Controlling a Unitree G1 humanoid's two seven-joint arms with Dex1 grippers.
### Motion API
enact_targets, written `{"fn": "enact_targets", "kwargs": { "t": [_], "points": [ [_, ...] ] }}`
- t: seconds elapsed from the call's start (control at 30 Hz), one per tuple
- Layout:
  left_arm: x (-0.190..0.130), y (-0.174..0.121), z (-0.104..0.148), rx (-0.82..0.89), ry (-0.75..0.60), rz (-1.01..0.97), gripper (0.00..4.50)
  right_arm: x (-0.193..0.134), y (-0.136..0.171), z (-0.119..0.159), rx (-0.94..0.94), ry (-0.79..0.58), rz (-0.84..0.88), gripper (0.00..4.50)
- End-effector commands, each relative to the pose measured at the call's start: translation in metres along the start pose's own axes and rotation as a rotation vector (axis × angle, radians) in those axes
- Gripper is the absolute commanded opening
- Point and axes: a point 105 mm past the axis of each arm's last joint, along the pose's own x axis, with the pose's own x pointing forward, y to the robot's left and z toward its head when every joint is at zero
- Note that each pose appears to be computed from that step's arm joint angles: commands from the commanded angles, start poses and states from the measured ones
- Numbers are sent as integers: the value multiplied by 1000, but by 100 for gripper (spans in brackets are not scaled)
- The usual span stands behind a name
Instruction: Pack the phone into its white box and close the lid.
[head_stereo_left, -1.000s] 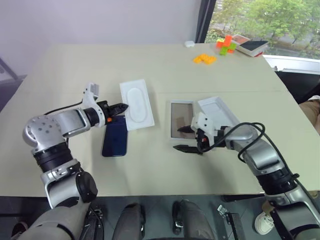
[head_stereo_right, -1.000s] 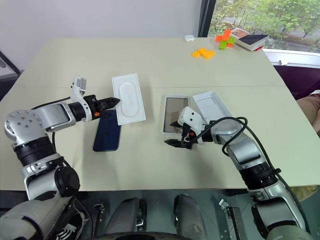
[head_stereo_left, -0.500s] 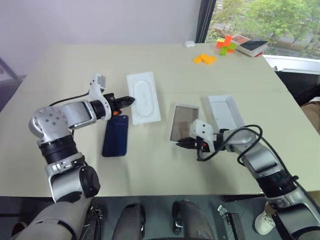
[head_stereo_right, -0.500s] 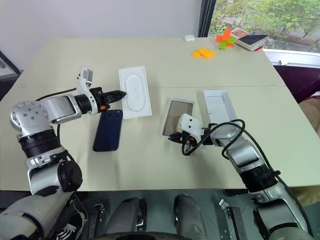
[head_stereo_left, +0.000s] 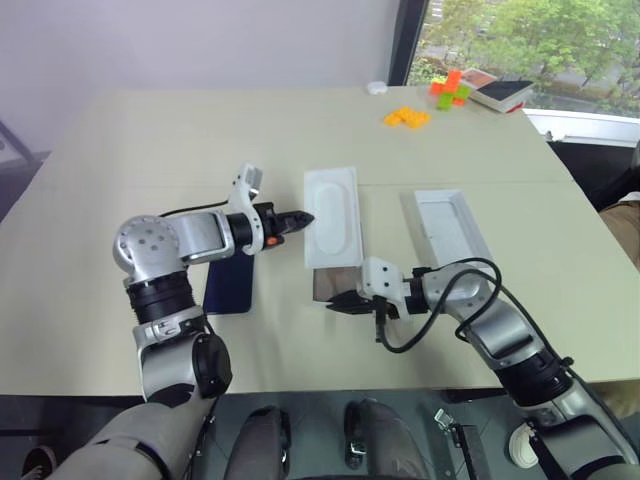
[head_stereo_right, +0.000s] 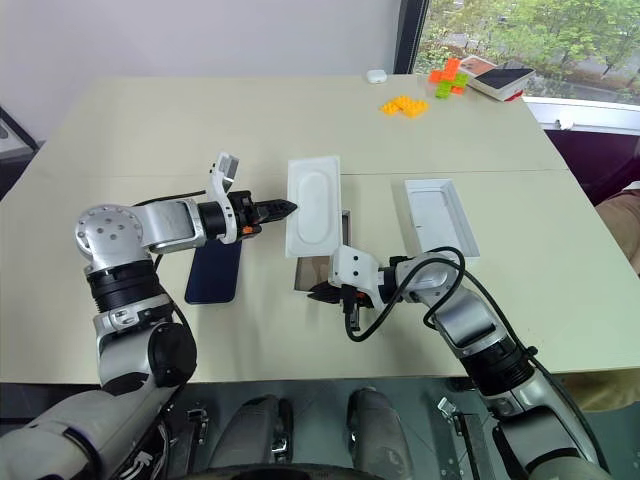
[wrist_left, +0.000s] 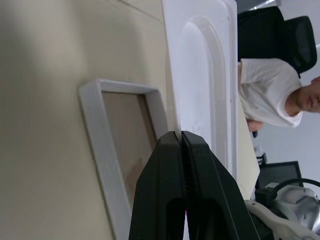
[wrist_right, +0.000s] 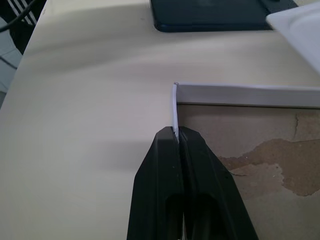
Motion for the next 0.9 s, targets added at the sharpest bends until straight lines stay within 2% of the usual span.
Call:
{"fn": "enact_targets", "kwargs": {
  "t": [0.03, 0.13, 0.33, 0.5, 0.7, 0.9],
  "points": [
    [-3, -2, 2, 7, -13, -3, 0, 2, -4, 11, -36, -32, -16, 137],
    [-2, -1, -2, 21, 7, 9, 0, -5, -6, 15, -15, -43, -16, 283],
    [-2, -2, -6, 49, 18, 10, 0, -37, -10, 37, 67, -130, 9, 283],
    [4, -3, -13, 37, 35, 8, 0, -73, -11, 32, 145, -101, 24, 283],
    [10, -2, -22, 47, 71, 17, 0, -95, -34, 10, 126, -16, -123, 283],
    [10, 4, -29, 34, 91, 35, 0, -94, -54, 14, 69, -69, -241, 283]
  ]
}}
